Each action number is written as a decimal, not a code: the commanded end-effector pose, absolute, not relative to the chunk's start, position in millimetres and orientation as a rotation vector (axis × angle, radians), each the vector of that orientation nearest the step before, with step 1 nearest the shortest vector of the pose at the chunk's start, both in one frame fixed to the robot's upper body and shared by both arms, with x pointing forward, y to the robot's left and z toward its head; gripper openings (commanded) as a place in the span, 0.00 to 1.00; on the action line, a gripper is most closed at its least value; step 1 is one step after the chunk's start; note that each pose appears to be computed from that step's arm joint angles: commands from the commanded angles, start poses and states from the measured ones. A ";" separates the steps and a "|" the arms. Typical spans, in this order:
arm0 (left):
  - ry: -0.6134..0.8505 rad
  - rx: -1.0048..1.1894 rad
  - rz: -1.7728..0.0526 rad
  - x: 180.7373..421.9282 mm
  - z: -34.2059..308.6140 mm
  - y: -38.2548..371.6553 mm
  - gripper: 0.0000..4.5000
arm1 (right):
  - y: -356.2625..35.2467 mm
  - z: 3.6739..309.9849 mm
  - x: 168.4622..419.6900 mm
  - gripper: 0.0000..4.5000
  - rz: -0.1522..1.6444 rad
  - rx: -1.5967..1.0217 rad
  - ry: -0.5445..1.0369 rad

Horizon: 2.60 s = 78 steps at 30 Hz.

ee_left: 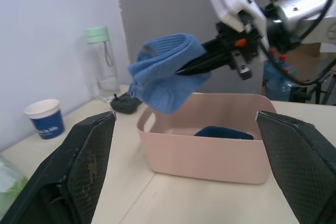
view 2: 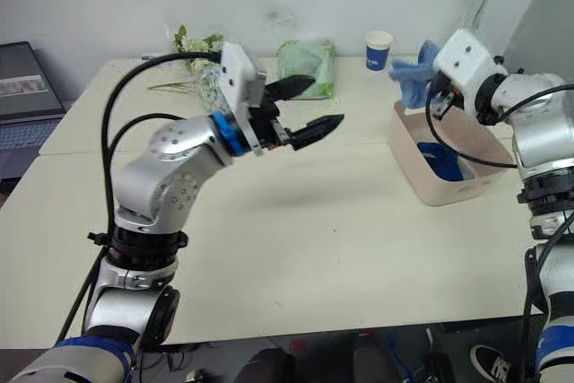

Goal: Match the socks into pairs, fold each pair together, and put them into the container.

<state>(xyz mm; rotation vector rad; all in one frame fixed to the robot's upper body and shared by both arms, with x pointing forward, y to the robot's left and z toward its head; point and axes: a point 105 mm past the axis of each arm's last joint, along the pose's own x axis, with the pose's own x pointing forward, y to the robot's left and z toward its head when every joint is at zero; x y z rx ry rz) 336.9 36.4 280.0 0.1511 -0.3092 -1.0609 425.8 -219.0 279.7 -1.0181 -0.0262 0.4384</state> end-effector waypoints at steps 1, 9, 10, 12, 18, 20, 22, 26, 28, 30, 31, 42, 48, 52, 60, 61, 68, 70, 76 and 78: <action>-0.373 0.159 -1.101 324.5 295.3 28.5 0.99 | -237.2 281.7 428.6 0.00 0.389 -1.364 -0.063; -0.341 0.157 -1.112 317.2 283.2 26.5 0.99 | -269.0 252.2 425.3 0.00 0.447 -1.572 0.108; -0.334 0.157 -1.115 316.0 281.3 26.9 0.99 | -270.1 247.2 423.2 0.00 0.475 -1.554 0.130; -0.328 0.157 -1.118 314.8 279.5 27.6 0.99 | -273.1 233.4 416.8 0.00 0.552 -1.551 0.200; -0.324 0.168 -1.116 317.4 279.5 29.0 1.00 | -271.2 222.9 403.0 0.15 0.694 -1.553 0.279; -0.324 0.168 -1.113 319.2 279.7 30.1 1.00 | -269.0 226.3 399.6 0.28 0.726 -1.532 0.295; -0.325 0.169 -1.110 320.4 279.8 31.0 1.00 | -269.0 230.5 396.9 0.45 0.742 -1.509 0.312; -0.320 0.174 -1.105 321.8 277.9 33.5 1.00 | -265.3 259.1 387.2 0.76 0.784 -1.369 0.325; -0.321 0.176 -1.103 322.0 277.9 33.7 1.00 | -272.6 270.4 380.4 0.92 0.789 -1.371 0.377; -0.321 0.177 -1.102 322.5 278.0 33.9 1.00 | -275.3 280.0 376.7 0.98 0.790 -1.364 0.404; -0.322 0.176 -1.100 322.9 278.1 34.0 1.00 | -276.2 285.0 376.9 0.98 0.779 -1.369 0.407; -0.330 0.182 -1.093 322.9 281.3 34.8 1.00 | -250.8 266.3 408.0 0.45 0.741 -1.285 0.290; -0.325 0.186 -1.089 324.2 279.6 35.7 1.00 | -250.8 233.8 419.7 0.00 0.710 -1.250 0.336; -0.325 0.194 -1.096 324.1 280.2 34.7 1.00 | -254.8 209.8 426.0 0.00 0.681 -1.263 0.394; -0.318 0.197 -1.096 321.9 278.8 35.2 1.00 | -269.4 183.2 428.2 0.00 0.629 -1.307 0.468; -0.314 0.197 -1.095 321.3 277.9 35.7 1.00 | -270.4 185.0 428.2 0.00 0.624 -1.309 0.464; -0.286 0.198 -1.065 323.8 273.7 50.8 1.00 | -259.0 240.4 434.8 0.00 0.546 -1.253 0.244; -0.273 0.217 -1.040 326.0 272.3 64.3 1.00 | -250.3 270.0 433.8 0.00 0.523 -1.228 0.123; -0.220 0.279 -0.873 334.7 255.1 111.5 1.00 | -194.0 305.4 417.8 0.37 0.642 -0.919 -0.145; -0.179 0.286 -0.802 335.7 240.9 128.0 1.00 | -165.7 297.9 407.0 0.53 0.704 -0.789 -0.185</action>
